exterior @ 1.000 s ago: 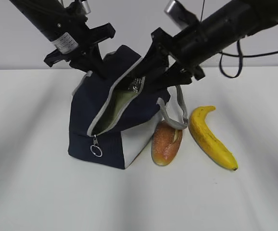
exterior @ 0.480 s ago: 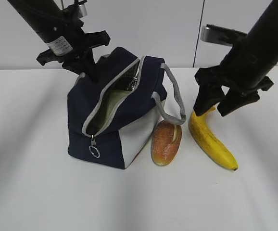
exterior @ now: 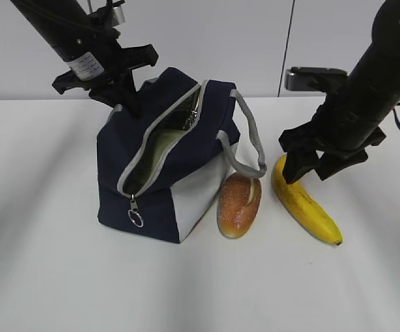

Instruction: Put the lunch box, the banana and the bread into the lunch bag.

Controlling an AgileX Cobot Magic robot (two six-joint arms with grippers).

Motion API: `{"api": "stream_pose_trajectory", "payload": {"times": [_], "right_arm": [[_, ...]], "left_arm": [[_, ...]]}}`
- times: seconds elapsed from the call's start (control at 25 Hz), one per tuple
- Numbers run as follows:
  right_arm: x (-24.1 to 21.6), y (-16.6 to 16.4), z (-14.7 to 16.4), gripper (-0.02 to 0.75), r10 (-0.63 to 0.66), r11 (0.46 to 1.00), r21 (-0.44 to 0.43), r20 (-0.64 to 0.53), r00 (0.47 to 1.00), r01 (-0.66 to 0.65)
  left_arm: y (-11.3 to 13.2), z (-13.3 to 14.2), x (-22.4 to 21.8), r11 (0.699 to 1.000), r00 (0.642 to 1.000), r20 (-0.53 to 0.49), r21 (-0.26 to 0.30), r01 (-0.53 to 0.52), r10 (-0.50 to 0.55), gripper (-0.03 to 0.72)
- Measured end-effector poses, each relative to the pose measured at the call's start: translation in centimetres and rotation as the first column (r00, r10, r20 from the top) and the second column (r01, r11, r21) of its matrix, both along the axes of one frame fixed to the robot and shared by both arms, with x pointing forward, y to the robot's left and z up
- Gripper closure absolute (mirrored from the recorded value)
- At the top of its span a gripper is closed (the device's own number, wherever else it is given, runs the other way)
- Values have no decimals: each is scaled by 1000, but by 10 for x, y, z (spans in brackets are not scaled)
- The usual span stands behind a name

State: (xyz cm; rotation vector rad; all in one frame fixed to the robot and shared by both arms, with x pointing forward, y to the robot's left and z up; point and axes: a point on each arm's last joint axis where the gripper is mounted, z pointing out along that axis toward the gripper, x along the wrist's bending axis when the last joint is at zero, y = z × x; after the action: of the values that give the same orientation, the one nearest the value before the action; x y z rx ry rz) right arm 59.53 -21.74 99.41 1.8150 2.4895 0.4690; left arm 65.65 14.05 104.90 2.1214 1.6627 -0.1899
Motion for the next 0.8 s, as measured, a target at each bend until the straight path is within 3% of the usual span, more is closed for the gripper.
{"api": "stream_pose_trajectory", "payload": {"times": [0.32,0.64,0.8], "right_arm": [[16,0,-58,269,10,999,-45,-89,996,-14],[24,-1,-82,272,4,998,-62,-86,996,-9],[24,-1,-82,342,3,998,-62,-80,997,-8]], "left_arm": [[0,0,0,1000,1000,0,1,0,0,691],[0,0,0,1000,1000,0,1,-1,1,691],[0,0,0,1000,1000,0,1,-1,1,691]]}}
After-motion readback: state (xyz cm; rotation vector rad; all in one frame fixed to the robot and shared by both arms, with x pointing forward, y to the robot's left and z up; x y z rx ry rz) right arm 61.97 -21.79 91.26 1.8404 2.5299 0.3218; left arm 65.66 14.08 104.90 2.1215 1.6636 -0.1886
